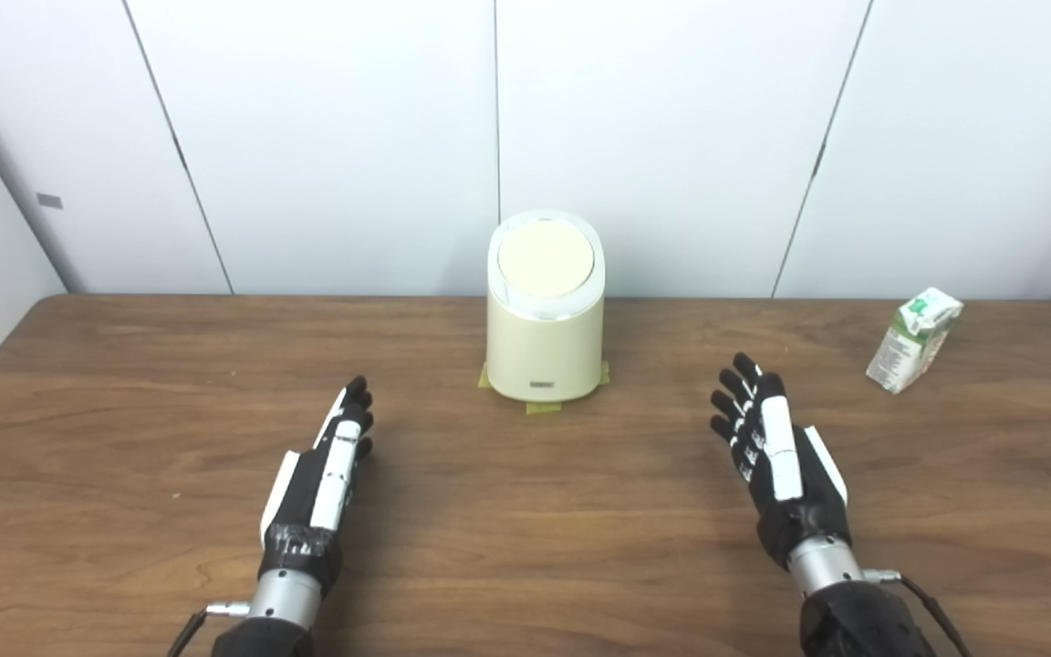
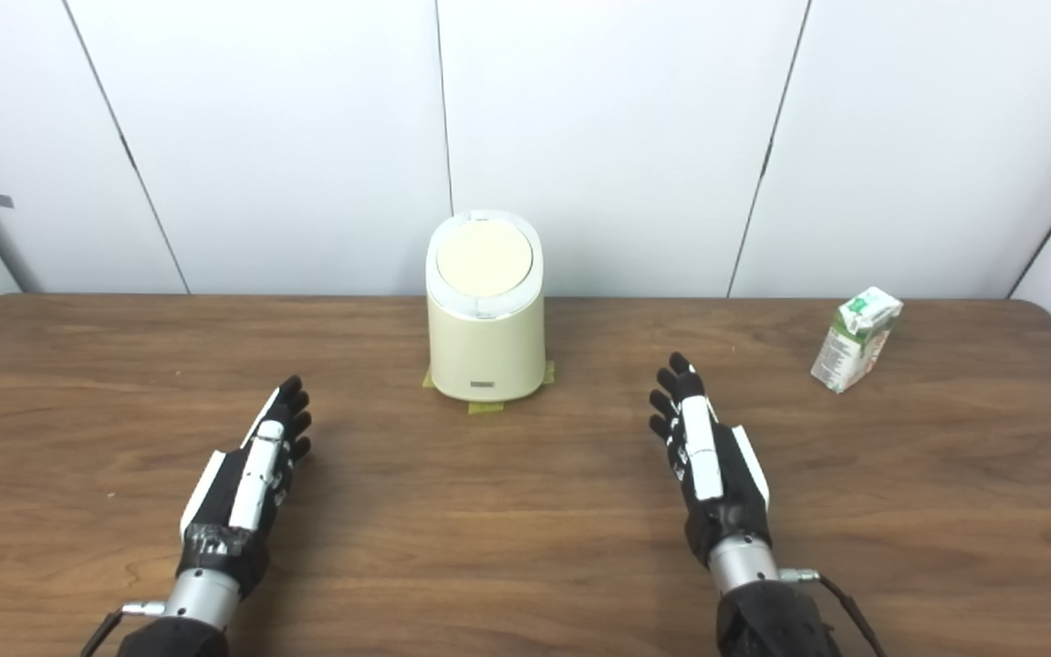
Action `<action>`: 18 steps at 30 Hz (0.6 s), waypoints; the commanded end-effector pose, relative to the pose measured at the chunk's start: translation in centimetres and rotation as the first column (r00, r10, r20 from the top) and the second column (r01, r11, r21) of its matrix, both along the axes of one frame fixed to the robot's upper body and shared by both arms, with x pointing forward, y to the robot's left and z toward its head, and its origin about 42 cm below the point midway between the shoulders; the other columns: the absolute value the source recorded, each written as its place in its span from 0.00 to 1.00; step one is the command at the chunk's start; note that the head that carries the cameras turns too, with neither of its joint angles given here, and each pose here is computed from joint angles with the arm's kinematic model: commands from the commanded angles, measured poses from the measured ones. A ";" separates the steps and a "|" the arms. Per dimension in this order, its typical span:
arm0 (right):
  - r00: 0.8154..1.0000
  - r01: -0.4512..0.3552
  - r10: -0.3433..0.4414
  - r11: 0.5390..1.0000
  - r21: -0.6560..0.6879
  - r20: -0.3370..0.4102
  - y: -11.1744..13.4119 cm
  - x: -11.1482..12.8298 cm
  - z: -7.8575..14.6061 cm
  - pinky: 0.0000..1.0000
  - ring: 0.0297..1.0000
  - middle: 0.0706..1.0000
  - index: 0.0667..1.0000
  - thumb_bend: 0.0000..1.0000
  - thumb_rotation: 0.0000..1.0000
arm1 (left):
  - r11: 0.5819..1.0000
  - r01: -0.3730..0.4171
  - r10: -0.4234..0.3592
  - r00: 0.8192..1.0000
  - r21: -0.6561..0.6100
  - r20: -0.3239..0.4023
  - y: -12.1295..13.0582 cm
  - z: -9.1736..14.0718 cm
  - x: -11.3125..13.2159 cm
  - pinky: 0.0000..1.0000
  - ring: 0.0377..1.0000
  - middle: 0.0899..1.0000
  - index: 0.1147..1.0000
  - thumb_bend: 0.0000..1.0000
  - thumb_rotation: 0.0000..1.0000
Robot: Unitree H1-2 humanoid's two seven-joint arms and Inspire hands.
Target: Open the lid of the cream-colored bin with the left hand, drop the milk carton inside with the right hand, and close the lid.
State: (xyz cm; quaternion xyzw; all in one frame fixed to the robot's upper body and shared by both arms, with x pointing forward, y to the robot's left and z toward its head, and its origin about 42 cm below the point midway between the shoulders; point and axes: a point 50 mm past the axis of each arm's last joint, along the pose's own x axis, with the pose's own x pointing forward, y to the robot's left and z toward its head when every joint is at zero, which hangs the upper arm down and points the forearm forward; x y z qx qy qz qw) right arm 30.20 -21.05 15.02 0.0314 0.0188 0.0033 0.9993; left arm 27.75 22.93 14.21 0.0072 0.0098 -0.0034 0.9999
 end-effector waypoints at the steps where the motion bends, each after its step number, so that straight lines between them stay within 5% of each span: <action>1: 0.996 -0.010 0.010 1.000 0.008 0.084 0.3 0.8 2.1 0.94 0.95 0.96 0.97 0.64 1.00 | 1.000 0.002 -0.002 0.996 0.000 0.091 -0.2 1.9 0.8 1.00 1.00 1.00 1.00 0.40 0.96; 14: 0.996 -0.018 0.017 1.000 0.011 0.089 0.4 1.0 2.0 0.96 0.96 0.97 0.98 0.64 1.00 | 1.000 0.004 -0.003 0.995 -0.011 0.099 -0.1 2.3 0.8 1.00 1.00 1.00 1.00 0.41 0.96; 18: 0.996 -0.015 0.015 1.000 0.007 0.084 0.7 1.2 1.8 0.97 0.95 0.97 0.97 0.63 1.00 | 0.997 0.012 -0.019 0.996 0.074 0.092 0.0 2.6 1.0 1.00 1.00 1.00 1.00 0.42 0.88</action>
